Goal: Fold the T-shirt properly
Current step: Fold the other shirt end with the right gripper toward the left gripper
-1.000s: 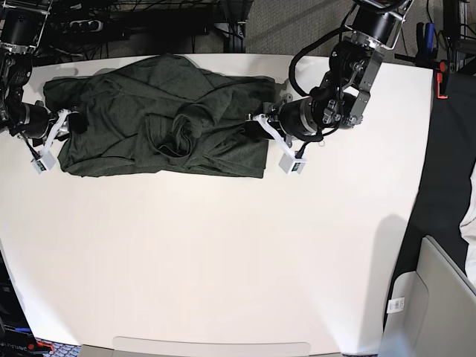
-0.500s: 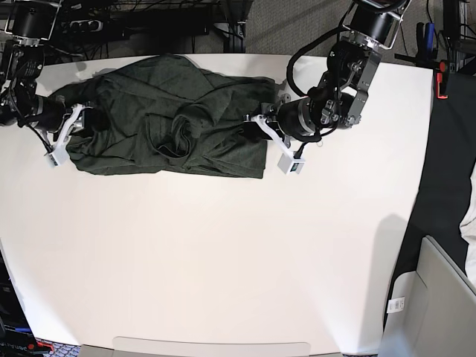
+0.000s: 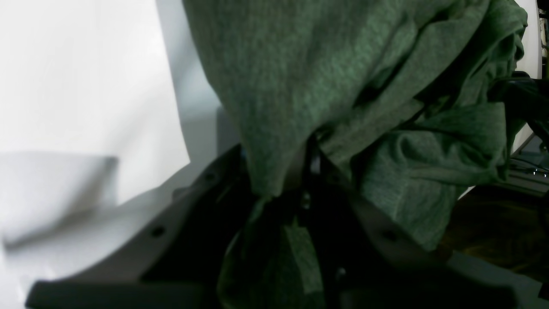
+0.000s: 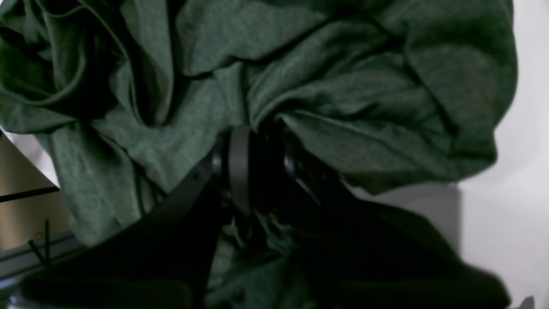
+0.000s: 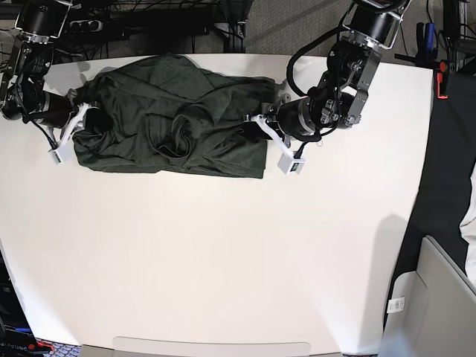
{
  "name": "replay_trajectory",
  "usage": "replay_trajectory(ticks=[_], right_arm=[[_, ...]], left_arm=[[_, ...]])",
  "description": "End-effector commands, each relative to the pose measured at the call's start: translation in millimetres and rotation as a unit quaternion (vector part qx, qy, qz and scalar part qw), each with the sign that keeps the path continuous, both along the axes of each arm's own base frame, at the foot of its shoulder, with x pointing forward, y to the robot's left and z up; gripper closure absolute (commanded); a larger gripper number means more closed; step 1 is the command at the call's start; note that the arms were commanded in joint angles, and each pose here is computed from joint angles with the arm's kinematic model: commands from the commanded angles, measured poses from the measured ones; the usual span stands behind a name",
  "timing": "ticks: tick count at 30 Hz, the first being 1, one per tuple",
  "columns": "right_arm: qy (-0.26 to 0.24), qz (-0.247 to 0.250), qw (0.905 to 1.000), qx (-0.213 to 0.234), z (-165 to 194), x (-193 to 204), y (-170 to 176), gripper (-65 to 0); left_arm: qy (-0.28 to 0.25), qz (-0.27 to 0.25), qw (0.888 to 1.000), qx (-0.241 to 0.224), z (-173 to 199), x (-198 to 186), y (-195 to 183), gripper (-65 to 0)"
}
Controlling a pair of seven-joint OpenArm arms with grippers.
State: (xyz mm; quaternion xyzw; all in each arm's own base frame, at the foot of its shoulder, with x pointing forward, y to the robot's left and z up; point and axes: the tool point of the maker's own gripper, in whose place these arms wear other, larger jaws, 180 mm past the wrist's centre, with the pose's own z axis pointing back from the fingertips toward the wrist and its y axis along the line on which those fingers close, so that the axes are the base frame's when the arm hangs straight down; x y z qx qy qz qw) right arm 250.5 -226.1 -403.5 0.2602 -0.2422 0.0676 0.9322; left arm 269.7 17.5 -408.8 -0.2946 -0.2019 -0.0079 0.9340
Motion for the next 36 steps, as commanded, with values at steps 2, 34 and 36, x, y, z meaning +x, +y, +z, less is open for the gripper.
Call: replay_trajectory(ticks=[2,34,36], right_arm=[[0.048,0.012,0.9985,-0.026,-13.7,-17.5,-4.7,-7.1],[-0.089,-0.039,0.993,0.066,64.3,44.8,-19.8,-3.7],[-0.089,-0.025,0.9915,0.092,59.7,49.3,7.5,-3.7]], left_arm=[[0.0,0.0,1.0,0.007,0.8,1.1,2.6,-3.4],[-0.018,-0.007,0.999,-0.033,20.8,-3.7,-28.8,-3.4],[-0.018,-0.007,0.999,-0.033,20.6,-3.6,-29.2,-3.4]])
